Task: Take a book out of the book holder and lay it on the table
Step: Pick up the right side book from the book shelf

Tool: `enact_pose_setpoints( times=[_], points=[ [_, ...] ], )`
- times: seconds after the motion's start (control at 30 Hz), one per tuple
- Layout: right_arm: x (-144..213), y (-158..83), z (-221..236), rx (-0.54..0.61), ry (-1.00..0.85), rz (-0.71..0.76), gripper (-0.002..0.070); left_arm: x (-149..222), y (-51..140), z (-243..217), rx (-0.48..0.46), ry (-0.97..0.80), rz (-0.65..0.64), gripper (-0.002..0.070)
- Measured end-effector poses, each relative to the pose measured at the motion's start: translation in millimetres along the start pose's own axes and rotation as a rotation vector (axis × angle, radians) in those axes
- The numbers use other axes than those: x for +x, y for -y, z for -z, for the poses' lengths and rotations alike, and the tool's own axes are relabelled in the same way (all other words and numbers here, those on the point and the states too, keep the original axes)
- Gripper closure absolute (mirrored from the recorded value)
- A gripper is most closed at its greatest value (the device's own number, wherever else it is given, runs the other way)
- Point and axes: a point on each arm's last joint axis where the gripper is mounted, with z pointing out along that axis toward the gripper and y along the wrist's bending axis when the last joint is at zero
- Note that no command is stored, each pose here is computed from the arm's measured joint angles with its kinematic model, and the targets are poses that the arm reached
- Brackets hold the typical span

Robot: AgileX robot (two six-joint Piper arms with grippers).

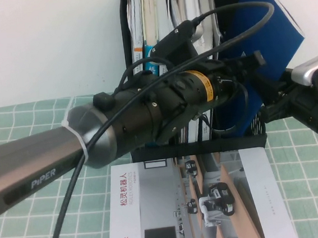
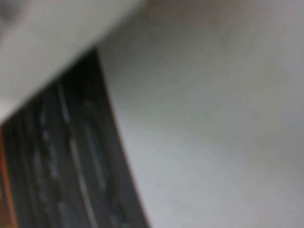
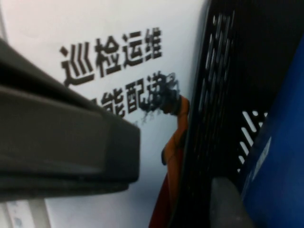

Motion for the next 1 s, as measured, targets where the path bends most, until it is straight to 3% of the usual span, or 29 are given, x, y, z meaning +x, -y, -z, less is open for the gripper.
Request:
enact_pose_setpoints(
  times=[0.07, 0.17, 0.23, 0.43, 0.57, 0.83, 1.0],
  points=[
    [0, 0, 0, 0.000, 0.000, 0.000, 0.0429, -1, 0.0, 0, -0.001, 0.002, 0.005, 0.0678],
    [0, -1, 0, -0.002, 0.000, 0.000, 0.0575, -1, 0.3, 0, -0.002, 0.002, 0.006, 0.0678],
    [0, -1, 0, -0.002, 0.000, -0.006, 0.0619, 0, 1.3, 1, -0.002, 0.000, 0.000, 0.0678],
    [-8, -4, 1, -0.012, 0.016, 0.000, 0.0648, -7, 11.4, 15, 0.005, 0.021, -0.083, 0.0678],
    [-29, -7, 7, -0.010, 0.055, 0.026, 0.0652, -19, 33.2, 43, 0.069, 0.072, -0.153, 0.0678],
    [-113, -21, 41, 0.012, 0.327, 0.202, 0.0652, -37, 86.2, 127, 0.226, 0.206, -0.345, 0.0678],
    [-156, -36, 72, 0.007, 0.422, 0.348, 0.0652, -42, 102.2, 196, 0.173, 0.270, -0.463, 0.0678]
  ],
)
